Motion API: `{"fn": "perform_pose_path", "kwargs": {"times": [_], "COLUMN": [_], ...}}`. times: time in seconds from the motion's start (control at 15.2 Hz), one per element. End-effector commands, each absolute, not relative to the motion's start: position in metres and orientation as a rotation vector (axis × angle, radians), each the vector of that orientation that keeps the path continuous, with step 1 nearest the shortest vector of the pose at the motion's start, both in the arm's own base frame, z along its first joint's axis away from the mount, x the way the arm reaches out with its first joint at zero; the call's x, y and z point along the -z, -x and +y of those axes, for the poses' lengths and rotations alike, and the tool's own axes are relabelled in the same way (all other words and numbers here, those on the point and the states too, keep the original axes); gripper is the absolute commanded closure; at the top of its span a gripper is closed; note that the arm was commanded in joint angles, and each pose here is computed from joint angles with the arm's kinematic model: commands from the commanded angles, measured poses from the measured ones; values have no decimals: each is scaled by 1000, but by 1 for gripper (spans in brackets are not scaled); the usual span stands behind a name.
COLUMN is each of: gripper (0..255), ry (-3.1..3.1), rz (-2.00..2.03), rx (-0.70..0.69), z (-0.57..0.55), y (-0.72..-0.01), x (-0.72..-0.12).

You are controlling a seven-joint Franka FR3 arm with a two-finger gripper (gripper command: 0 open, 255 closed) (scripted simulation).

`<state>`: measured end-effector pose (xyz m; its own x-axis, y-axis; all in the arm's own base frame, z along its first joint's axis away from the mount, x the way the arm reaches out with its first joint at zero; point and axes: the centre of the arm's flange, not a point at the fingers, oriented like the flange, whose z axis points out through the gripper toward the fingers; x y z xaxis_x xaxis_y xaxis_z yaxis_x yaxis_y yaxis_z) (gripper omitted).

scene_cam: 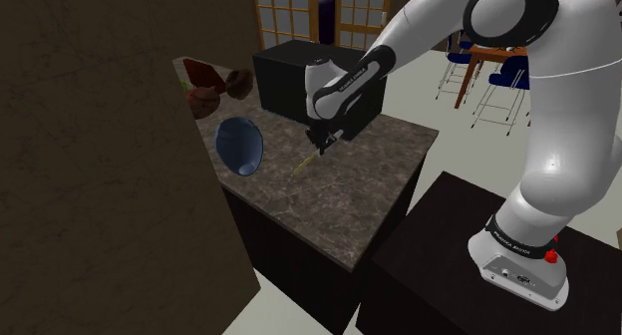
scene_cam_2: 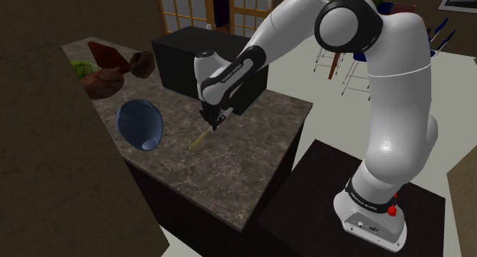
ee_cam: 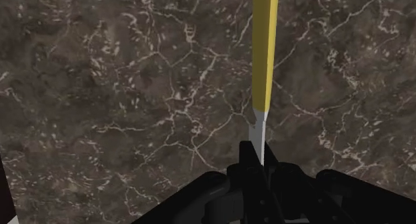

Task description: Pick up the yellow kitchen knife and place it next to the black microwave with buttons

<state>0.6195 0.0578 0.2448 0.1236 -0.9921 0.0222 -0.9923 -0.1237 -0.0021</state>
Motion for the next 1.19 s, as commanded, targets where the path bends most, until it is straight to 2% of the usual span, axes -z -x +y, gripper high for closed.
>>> {"fn": "perform_pose_path", "kwargs": {"times": [0.0,1.12], "gripper": [255,255], "ry": [-2345,-2345], "rz": [-2071,-2071], "rx": [-28,-28], "z": [58,58], "y": [-619,-619], "x": [-255,-345]}}
